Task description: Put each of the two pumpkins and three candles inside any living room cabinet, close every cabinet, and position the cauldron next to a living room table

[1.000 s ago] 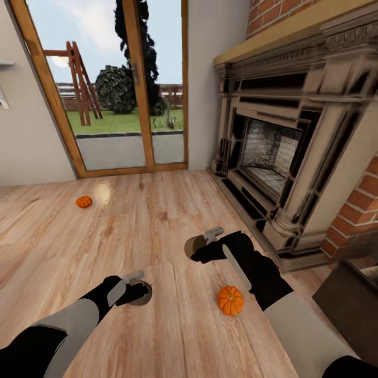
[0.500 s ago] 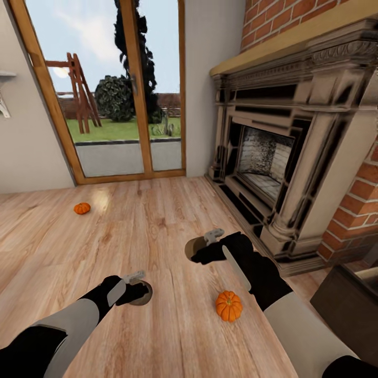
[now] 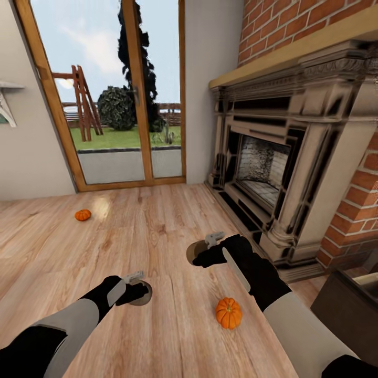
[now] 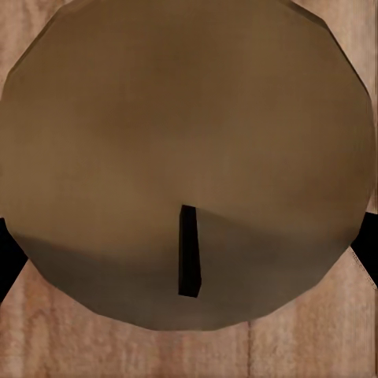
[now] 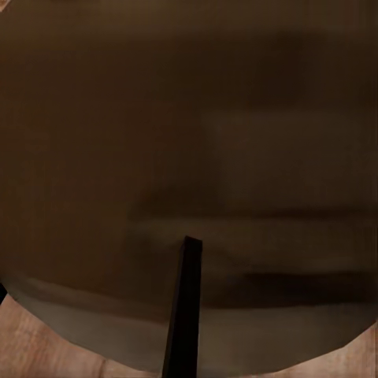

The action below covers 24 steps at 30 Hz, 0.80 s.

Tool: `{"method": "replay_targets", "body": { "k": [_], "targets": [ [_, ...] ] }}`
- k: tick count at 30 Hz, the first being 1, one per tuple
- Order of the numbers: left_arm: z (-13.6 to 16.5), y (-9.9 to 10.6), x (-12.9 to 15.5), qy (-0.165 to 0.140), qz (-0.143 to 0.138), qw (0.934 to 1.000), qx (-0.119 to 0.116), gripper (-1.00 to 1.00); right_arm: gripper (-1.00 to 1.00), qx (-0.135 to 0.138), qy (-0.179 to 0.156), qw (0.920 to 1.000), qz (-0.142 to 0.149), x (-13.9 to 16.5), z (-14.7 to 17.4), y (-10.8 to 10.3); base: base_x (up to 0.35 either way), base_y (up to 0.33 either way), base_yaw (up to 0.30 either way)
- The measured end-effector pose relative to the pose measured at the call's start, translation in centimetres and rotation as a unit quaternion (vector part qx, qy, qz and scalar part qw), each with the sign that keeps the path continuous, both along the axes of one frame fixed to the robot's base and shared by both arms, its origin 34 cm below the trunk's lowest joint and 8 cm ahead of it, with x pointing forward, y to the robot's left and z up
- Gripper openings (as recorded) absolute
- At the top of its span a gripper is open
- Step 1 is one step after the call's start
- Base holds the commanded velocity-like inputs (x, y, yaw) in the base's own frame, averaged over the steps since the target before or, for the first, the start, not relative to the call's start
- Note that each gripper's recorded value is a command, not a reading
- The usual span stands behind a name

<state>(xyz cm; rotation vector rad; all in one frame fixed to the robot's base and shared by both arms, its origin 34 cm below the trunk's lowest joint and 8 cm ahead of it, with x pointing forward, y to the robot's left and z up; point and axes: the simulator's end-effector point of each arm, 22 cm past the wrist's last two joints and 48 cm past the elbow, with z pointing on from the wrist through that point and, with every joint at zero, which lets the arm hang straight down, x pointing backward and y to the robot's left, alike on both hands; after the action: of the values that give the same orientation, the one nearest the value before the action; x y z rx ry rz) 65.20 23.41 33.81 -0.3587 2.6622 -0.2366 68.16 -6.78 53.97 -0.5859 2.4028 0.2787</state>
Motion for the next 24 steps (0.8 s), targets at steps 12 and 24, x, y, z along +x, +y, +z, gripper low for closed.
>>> {"method": "replay_targets", "body": {
  "k": [12, 24],
  "targets": [
    [2.2, 0.0, 0.5, -0.018, 0.000, 0.9998, 0.001, -1.00, -1.00, -0.013, 0.015, 0.9997, -0.012, -0.7, -0.4, -1.1, 0.000, 0.000, -0.138],
    [4.1, 0.1, 0.9, -0.033, 0.001, 0.9995, 0.002, -1.00, -1.00, -0.015, 0.007, 0.9998, -0.013, -1.0, 0.9, -1.2, 0.000, 0.000, -0.103]
  ]
}}
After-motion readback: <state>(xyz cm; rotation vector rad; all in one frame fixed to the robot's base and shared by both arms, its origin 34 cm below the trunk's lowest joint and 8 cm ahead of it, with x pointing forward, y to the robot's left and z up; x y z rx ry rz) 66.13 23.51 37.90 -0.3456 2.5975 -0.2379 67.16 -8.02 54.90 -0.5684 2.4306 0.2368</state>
